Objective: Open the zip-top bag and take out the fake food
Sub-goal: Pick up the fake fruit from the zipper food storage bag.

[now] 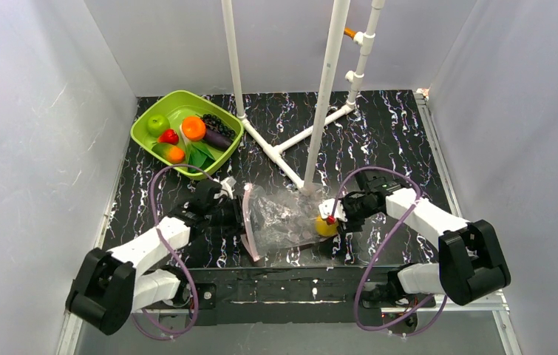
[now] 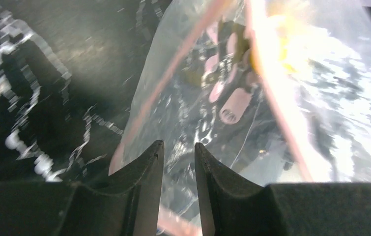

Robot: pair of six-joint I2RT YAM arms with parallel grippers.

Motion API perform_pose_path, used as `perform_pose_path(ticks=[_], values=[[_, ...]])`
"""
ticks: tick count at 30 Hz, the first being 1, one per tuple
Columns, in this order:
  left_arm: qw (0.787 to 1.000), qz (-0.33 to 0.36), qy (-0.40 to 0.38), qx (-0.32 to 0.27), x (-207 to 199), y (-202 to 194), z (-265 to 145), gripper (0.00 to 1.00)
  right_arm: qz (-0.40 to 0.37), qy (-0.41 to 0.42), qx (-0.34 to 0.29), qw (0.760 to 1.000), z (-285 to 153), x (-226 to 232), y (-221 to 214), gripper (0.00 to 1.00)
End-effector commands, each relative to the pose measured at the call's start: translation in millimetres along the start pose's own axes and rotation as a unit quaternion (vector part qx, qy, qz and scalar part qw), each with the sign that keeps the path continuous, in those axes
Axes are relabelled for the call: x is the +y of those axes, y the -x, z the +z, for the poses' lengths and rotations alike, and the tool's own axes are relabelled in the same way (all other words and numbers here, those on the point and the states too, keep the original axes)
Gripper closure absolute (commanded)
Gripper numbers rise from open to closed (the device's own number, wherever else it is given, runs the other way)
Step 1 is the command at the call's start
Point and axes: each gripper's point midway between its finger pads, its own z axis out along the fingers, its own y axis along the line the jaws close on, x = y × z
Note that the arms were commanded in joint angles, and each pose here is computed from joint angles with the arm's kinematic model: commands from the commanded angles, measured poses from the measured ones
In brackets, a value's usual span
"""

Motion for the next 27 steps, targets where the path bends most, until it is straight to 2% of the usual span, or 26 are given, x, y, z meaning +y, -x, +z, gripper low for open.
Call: perform_pose_path(ticks=[1, 7, 9, 15, 27], values=[[0.994, 0.031, -0.104, -0.011, -47, 14, 12, 0.71, -0.011, 0.028, 0.006, 1.0, 11, 7, 3, 0.43], [0.993, 0.028, -0.113, 0.014, -49, 7, 32, 0.68, 0.004, 0.059, 0.013, 0.998, 19, 10, 11, 0.8], [0.992, 0.023, -0.121, 0.019, -51, 4, 37, 0.65, 0.008, 0.065, 0.006, 0.998, 20, 11, 18, 0.86], [0.989, 0.025, -0.139, 0.034, -60, -4, 44, 0.53, 0.043, 0.067, -0.019, 0.997, 24, 3, 41, 0.99], [0.99, 0.005, -0.132, 0.054, -75, -19, 89, 0.31, 0.051, 0.067, -0.005, 0.996, 39, 1, 52, 0.99]])
